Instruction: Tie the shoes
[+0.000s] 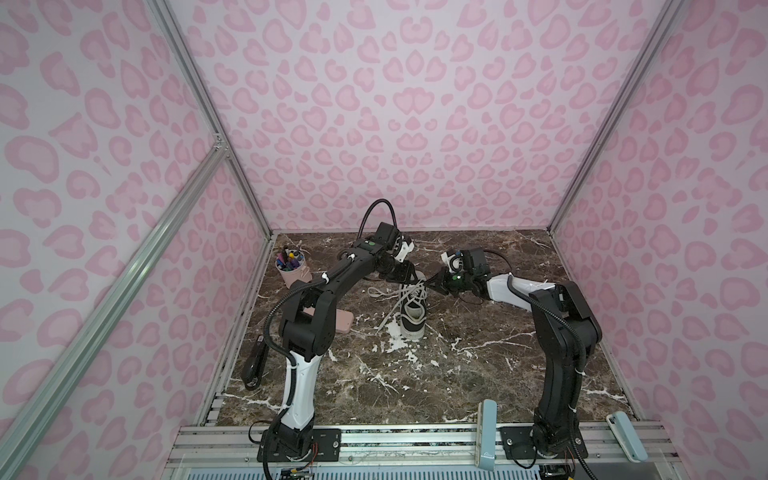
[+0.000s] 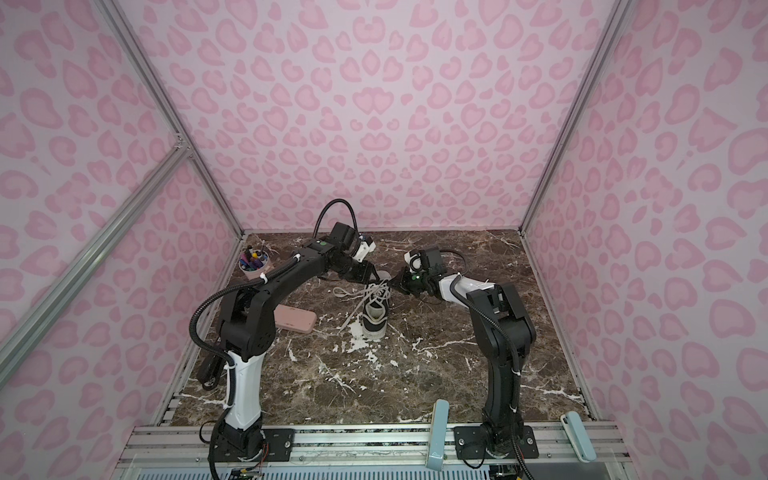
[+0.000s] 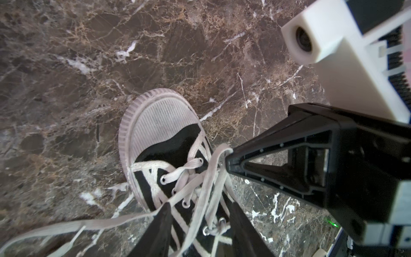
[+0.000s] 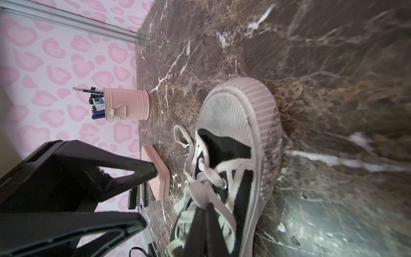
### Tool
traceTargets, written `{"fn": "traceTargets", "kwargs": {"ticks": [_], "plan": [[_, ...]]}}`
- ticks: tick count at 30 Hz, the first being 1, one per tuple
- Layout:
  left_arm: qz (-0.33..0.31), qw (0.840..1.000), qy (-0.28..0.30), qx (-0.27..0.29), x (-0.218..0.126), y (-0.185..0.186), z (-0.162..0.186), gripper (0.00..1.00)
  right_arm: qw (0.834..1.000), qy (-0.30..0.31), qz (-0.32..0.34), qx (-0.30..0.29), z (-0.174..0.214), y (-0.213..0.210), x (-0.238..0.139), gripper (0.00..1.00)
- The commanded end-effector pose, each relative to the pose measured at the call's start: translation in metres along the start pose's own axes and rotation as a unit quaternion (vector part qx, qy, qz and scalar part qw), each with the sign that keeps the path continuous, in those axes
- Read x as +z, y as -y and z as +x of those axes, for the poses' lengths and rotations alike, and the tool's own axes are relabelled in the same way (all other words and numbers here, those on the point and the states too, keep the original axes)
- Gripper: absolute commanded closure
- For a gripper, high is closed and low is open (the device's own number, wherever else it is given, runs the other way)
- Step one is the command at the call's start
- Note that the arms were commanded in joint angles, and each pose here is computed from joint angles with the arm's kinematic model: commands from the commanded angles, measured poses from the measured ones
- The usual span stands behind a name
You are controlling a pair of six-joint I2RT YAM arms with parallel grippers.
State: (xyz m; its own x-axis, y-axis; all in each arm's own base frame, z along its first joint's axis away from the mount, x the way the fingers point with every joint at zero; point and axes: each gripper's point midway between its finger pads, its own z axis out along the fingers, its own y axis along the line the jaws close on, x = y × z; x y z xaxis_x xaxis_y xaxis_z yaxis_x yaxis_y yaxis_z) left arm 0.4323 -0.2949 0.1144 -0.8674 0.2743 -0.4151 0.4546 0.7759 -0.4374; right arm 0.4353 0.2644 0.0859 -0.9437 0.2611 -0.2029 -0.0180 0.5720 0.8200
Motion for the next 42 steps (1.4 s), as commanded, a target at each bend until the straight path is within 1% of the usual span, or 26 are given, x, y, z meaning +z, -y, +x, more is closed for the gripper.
{"fn": "traceTargets", "kwargs": {"ticks": [1, 8, 20, 23, 26, 31, 38, 42], "plan": [[-0.004, 1.000, 0.012, 0.002, -0.009, -0.002, -0.004, 0.54, 1.000, -0.002, 0.004, 0.009, -0.001, 0.005, 0.002, 0.96], [-0.009, 1.000, 0.002, -0.015, -0.003, -0.021, 0.006, 0.54, 1.000, -0.010, 0.008, 0.015, 0.002, 0.011, 0.006, 0.96], [-0.012, 1.000, -0.006, -0.023, 0.005, -0.034, 0.017, 0.54, 1.000, -0.018, 0.007, 0.017, 0.001, 0.014, 0.012, 0.95], [-0.012, 1.000, -0.010, -0.022, 0.007, -0.035, 0.019, 0.54, 1.000, -0.019, 0.008, 0.018, 0.001, 0.015, 0.013, 0.91], [-0.012, 1.000, -0.012, -0.022, 0.007, -0.036, 0.020, 0.54, 1.000, -0.019, 0.010, 0.014, 0.002, 0.015, 0.012, 0.84], [-0.012, 1.000, -0.012, -0.022, 0.006, -0.035, 0.020, 0.54, 1.000, -0.019, 0.022, 0.006, 0.001, 0.016, 0.010, 0.80], [-0.016, 0.999, -0.014, -0.024, 0.005, -0.038, 0.022, 0.55, 0.999, -0.019, 0.041, 0.000, -0.001, 0.019, 0.009, 0.71], [-0.020, 0.999, -0.016, -0.024, 0.005, -0.042, 0.023, 0.54, 0.999, -0.021, 0.049, -0.004, -0.002, 0.020, 0.009, 0.69]]}}
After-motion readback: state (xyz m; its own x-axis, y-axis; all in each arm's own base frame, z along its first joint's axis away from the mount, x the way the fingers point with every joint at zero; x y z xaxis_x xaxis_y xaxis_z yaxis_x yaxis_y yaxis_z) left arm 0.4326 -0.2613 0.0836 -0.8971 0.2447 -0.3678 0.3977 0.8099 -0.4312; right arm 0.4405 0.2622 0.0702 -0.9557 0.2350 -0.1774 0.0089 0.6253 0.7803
